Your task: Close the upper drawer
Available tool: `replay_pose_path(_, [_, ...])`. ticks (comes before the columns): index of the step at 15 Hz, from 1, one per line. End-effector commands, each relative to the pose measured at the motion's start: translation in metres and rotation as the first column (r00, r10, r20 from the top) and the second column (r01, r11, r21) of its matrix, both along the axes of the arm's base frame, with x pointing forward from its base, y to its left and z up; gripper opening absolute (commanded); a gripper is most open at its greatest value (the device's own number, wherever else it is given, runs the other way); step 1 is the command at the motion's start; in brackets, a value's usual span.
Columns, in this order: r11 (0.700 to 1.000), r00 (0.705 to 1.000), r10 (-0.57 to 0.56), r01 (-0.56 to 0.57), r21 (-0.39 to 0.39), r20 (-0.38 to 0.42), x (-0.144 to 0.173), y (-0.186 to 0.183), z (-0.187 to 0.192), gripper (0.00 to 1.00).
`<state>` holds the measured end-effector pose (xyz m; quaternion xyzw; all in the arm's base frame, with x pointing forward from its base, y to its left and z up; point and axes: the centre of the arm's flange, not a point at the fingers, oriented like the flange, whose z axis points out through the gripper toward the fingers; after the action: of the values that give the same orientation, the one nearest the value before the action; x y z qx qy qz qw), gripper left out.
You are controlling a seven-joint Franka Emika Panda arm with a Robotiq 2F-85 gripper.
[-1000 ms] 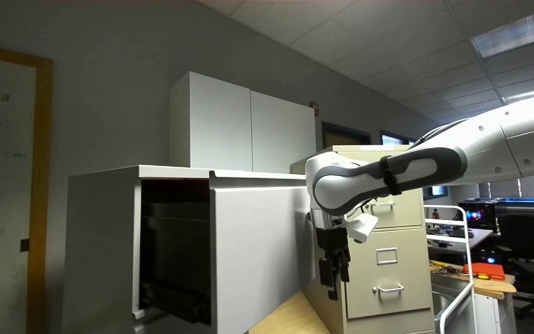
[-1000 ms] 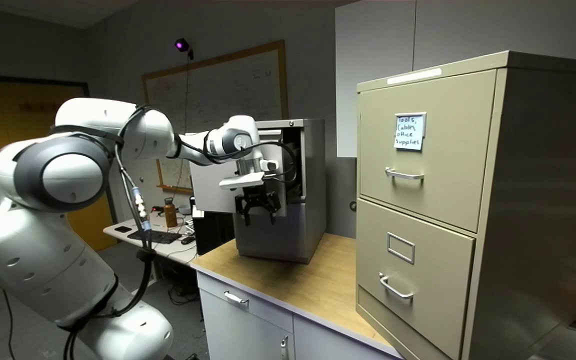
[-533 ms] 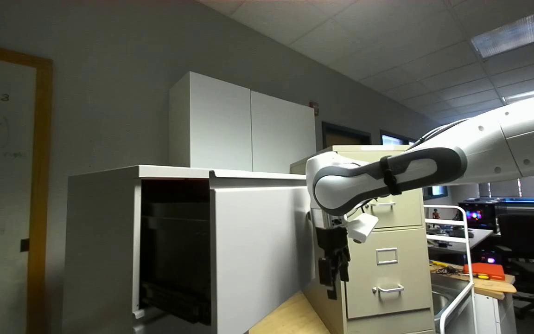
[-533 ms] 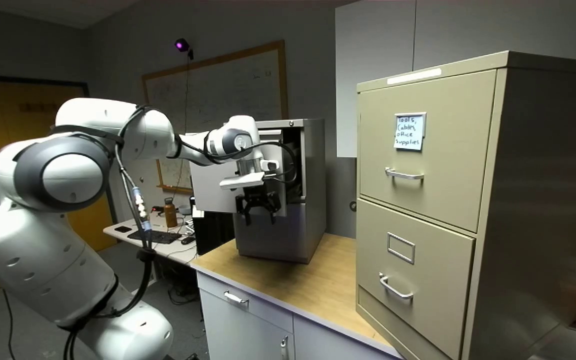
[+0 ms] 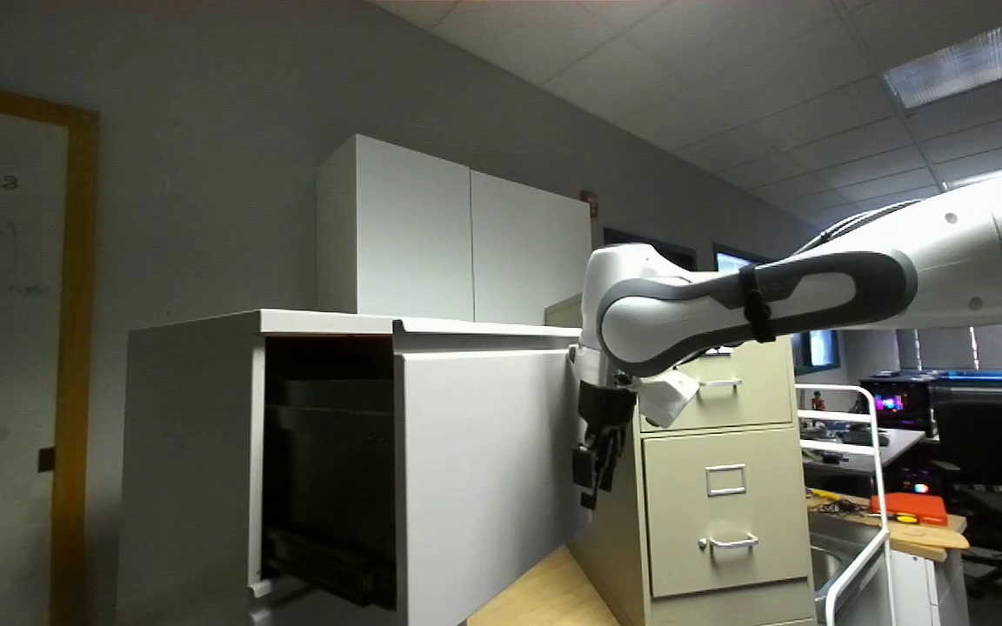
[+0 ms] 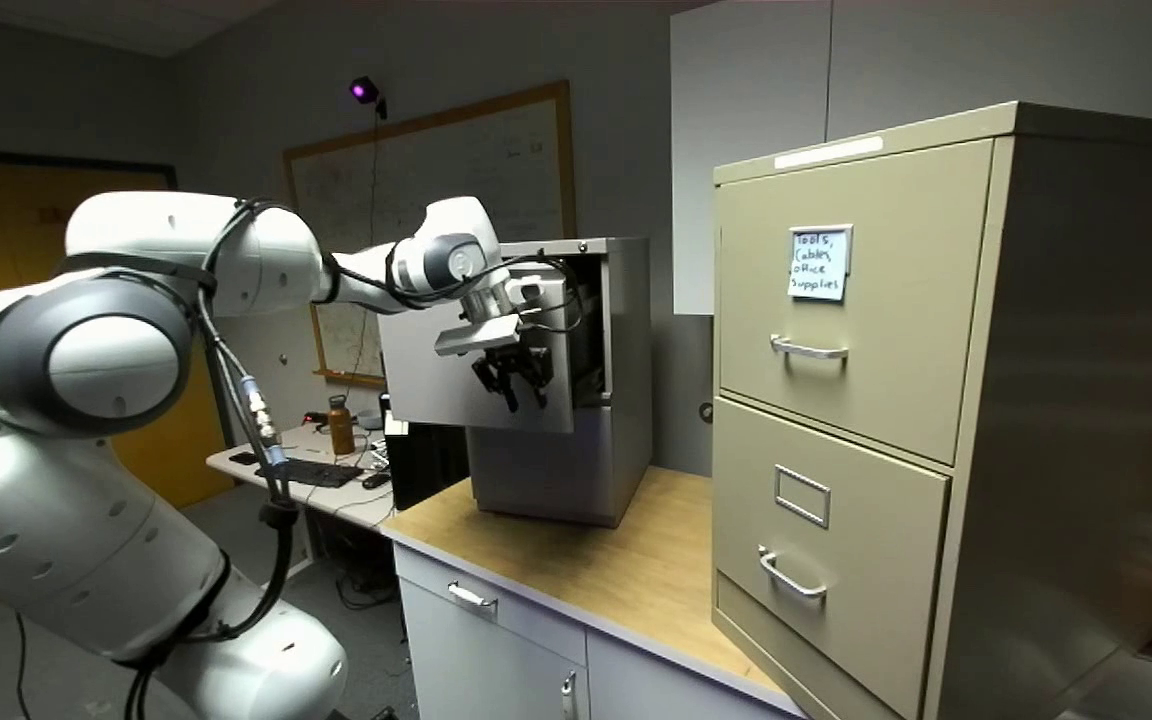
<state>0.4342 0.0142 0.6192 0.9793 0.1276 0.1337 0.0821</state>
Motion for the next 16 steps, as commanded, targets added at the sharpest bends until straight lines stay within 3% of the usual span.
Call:
replay_pose_path(1, [0.999,0.986,0.022,-0.029,0.042,0.168,-0.003,0.013,0.032,0.27])
replay_pose_path(3, [0.997,0.961,0.051,-0.066,0.046,0.272,-0.004,0.018,0.049,0.11])
replay_pose_path(5, [0.995,0.942,0.072,-0.090,0.040,0.327,-0.003,0.021,0.062,0.00])
replay_pose_path(7, [0.990,0.914,0.132,-0.141,-0.004,0.385,0.006,0.017,0.071,0.00])
replay_pose_path(10, [0.984,0.884,0.164,-0.180,-0.003,0.437,0.037,0.009,0.073,0.00])
replay_pose_path(16, [0.957,0.844,0.213,-0.282,0.070,0.493,0.123,0.018,0.063,0.00])
